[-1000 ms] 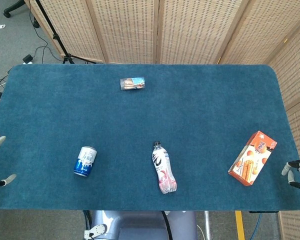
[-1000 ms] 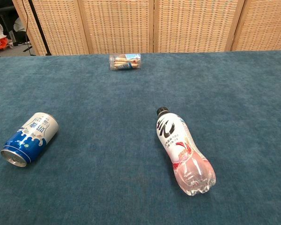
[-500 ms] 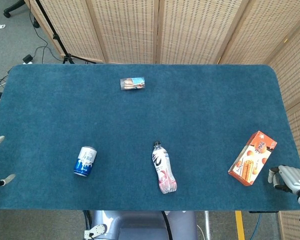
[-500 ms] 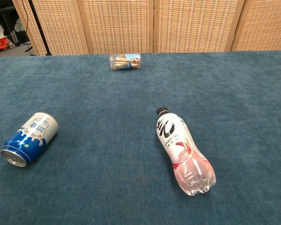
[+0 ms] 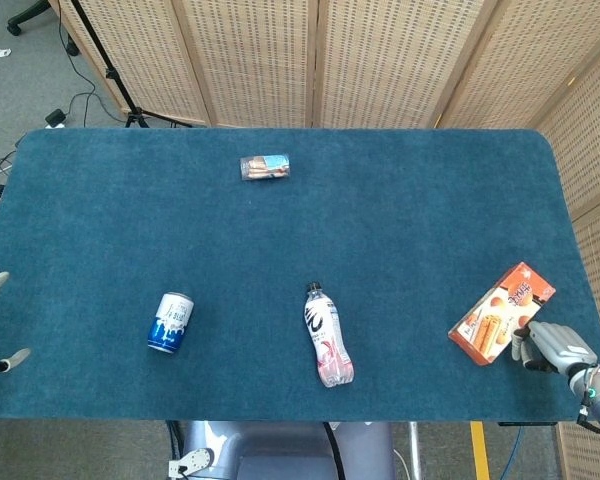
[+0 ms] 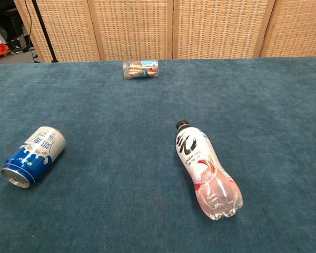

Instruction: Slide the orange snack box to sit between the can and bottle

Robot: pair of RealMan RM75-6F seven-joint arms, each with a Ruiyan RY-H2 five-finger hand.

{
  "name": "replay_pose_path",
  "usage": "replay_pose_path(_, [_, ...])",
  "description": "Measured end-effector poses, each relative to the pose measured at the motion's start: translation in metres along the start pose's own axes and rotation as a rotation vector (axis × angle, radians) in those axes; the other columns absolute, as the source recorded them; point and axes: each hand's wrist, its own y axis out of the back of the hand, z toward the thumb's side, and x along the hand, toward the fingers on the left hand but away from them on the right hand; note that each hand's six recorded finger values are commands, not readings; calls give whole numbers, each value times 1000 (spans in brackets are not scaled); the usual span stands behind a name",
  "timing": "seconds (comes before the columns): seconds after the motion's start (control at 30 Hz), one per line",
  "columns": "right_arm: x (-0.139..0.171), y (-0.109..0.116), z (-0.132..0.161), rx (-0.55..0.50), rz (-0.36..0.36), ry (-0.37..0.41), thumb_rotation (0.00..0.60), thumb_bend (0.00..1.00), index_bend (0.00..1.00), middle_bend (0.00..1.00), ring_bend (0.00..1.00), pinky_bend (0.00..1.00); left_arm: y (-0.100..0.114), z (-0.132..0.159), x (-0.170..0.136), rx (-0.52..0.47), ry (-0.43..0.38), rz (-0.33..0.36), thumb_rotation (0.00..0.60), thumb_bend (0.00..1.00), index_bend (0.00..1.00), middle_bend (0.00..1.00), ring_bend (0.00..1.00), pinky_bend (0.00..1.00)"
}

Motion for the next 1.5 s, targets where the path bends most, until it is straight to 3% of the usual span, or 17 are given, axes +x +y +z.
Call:
replay_pose_path(1.0, [-63, 38, 89, -31, -134, 71, 600, 724, 562, 439, 243, 316, -2, -4, 5, -4, 18, -14, 600, 0, 0, 0, 0, 0])
replay_pose_path(1.5, [-86, 63, 89, -14, -225, -5, 600, 724, 562, 429, 241, 316, -4, -6, 7, -1, 25, -26, 600, 0, 0, 0, 0, 0])
